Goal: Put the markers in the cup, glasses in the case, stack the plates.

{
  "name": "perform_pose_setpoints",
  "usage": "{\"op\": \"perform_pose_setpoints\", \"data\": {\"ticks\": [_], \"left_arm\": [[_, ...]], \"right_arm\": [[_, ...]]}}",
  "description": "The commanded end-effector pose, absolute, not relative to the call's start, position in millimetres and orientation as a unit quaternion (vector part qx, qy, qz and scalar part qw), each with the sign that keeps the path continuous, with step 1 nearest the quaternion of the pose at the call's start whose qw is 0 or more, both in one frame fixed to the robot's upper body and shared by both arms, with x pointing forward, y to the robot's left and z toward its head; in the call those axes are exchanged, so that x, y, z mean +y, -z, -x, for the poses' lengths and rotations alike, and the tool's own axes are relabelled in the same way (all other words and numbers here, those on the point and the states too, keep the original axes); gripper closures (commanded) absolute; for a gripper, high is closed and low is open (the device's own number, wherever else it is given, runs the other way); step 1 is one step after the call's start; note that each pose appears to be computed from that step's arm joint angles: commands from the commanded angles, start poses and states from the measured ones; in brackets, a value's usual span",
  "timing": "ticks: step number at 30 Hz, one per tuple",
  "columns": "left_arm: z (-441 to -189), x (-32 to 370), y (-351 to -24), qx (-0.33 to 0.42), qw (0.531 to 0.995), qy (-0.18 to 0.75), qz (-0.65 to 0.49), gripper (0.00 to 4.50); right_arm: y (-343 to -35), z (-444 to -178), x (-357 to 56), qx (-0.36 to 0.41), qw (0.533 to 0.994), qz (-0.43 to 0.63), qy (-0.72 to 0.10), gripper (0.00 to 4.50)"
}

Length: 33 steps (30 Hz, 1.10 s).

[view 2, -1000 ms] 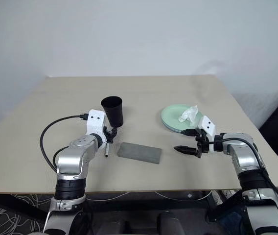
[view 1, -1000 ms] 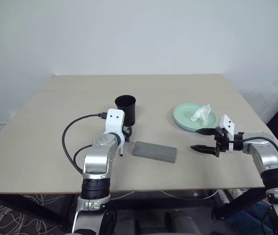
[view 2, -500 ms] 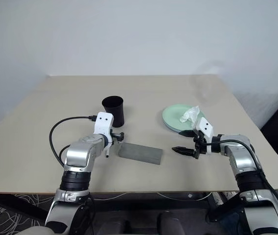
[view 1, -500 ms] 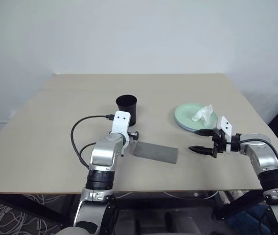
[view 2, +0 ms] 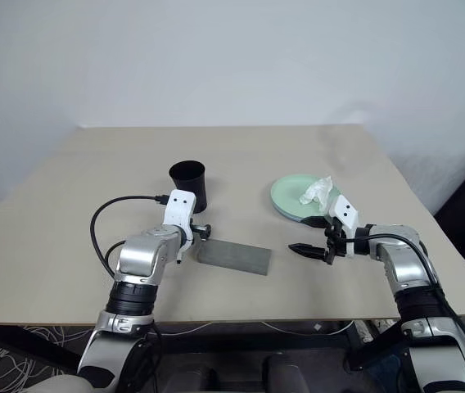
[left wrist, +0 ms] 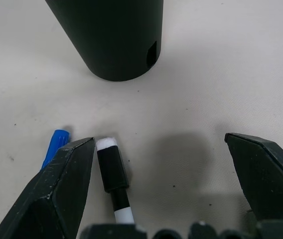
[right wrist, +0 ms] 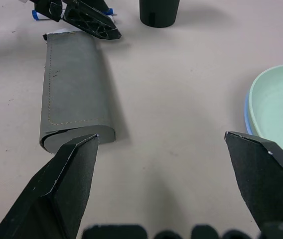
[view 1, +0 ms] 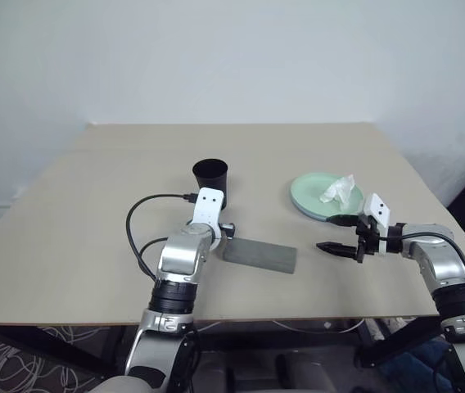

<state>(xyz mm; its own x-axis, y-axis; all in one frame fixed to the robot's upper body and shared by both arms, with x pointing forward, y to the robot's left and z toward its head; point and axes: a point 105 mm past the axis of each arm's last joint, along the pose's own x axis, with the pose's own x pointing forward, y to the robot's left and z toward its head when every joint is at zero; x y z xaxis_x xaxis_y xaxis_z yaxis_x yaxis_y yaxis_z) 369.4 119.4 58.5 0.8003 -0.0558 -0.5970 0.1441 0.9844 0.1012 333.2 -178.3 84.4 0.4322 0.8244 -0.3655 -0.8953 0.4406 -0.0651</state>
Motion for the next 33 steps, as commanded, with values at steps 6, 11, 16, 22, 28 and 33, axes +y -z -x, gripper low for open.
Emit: {"op": "perform_pose_setpoints", "data": {"ticks": [6, 11, 16, 22, 28, 33], "left_arm": [[-373, 122, -74, 0.308, 0.948, 0.023, -0.076, 0.06], [-369, 126, -71, 0.329, 0.942, 0.004, -0.068, 0.06], [-364, 122, -65, 0.355, 0.934, -0.001, -0.027, 0.06], [-363, 121, -63, 0.359, 0.933, -0.003, -0.019, 1.32], [-365, 122, -63, 0.352, 0.936, -0.002, -0.025, 3.42], [-367, 122, -64, 0.347, 0.938, 0.002, -0.027, 4.39]], "right_arm": [[-101, -340, -178, 0.111, 0.84, 0.142, -0.511, 0.11], [-101, -341, -178, 0.111, 0.84, 0.143, -0.512, 0.11], [-101, -340, -178, 0.111, 0.839, 0.143, -0.513, 0.11], [-101, -340, -178, 0.112, 0.839, 0.144, -0.512, 0.11], [-101, -340, -180, 0.113, 0.84, 0.145, -0.511, 0.11], [-101, -340, -180, 0.113, 0.84, 0.145, -0.511, 0.11]]}}
